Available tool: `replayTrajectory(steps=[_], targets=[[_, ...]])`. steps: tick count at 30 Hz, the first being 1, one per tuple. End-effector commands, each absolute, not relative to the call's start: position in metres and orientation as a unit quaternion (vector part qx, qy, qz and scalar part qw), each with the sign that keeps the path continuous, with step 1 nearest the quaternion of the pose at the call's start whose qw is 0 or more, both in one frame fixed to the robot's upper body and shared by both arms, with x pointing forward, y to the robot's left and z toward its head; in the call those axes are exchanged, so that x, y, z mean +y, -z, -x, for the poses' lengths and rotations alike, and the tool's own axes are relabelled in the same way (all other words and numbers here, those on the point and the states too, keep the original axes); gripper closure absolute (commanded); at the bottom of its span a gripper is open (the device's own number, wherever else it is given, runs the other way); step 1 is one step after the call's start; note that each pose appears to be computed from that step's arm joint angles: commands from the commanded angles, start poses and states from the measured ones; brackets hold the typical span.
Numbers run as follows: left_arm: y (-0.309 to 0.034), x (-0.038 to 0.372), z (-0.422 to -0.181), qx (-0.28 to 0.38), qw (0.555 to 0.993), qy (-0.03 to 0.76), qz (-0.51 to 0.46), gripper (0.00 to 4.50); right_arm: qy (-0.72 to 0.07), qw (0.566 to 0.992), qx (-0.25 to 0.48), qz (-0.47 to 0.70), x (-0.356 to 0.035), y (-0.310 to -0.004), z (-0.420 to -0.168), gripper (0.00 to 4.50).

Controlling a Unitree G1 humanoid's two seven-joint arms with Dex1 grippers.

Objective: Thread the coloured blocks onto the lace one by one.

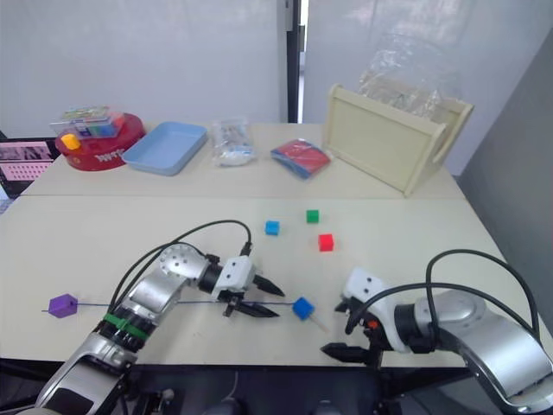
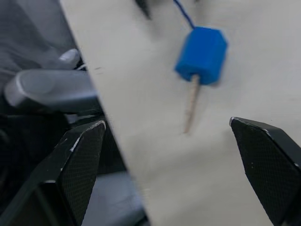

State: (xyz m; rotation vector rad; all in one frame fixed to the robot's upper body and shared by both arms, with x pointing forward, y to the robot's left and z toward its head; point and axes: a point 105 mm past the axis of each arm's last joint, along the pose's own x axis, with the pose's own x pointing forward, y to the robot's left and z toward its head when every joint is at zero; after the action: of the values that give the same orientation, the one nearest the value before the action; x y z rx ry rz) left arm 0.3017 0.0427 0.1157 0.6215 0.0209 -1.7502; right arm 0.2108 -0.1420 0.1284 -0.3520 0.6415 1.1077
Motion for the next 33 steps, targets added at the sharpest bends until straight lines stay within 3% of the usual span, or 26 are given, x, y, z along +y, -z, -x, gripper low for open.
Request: replayTrajectory(steps=[1,11,19,25,32,33], targets=[[-0.122,0.030,-0.306,-0.014,0.567,0.772,-0.287,2.44,-0.500,0.802,0.278,0.172,-0.140,-0.135,-0.206,0.00],[-0.123,0.004,-0.310,-0.028,0.504,0.812,-0.293,2.44,-0.452,0.838,0.266,0.151,-0.135,-0.129,-0.198,0.00],[-0.131,0.006,-0.317,-0.028,0.500,0.812,-0.300,0.04,-0.431,0.850,0.264,0.148,-0.138,-0.129,-0.198,0.00],[-0.121,-0.002,-0.313,-0.034,0.464,0.818,-0.338,0.04,-0.429,0.852,0.260,0.148,-0.137,-0.128,-0.200,0.00],[-0.114,-0.013,-0.317,-0.018,0.462,0.817,-0.344,0.04,-0.423,0.855,0.261,0.148,-0.138,-0.127,-0.200,0.00],[-0.113,-0.015,-0.318,-0.014,0.465,0.815,-0.346,0.29,-0.421,0.856,0.261,0.148,-0.139,-0.126,-0.200,0.00]])
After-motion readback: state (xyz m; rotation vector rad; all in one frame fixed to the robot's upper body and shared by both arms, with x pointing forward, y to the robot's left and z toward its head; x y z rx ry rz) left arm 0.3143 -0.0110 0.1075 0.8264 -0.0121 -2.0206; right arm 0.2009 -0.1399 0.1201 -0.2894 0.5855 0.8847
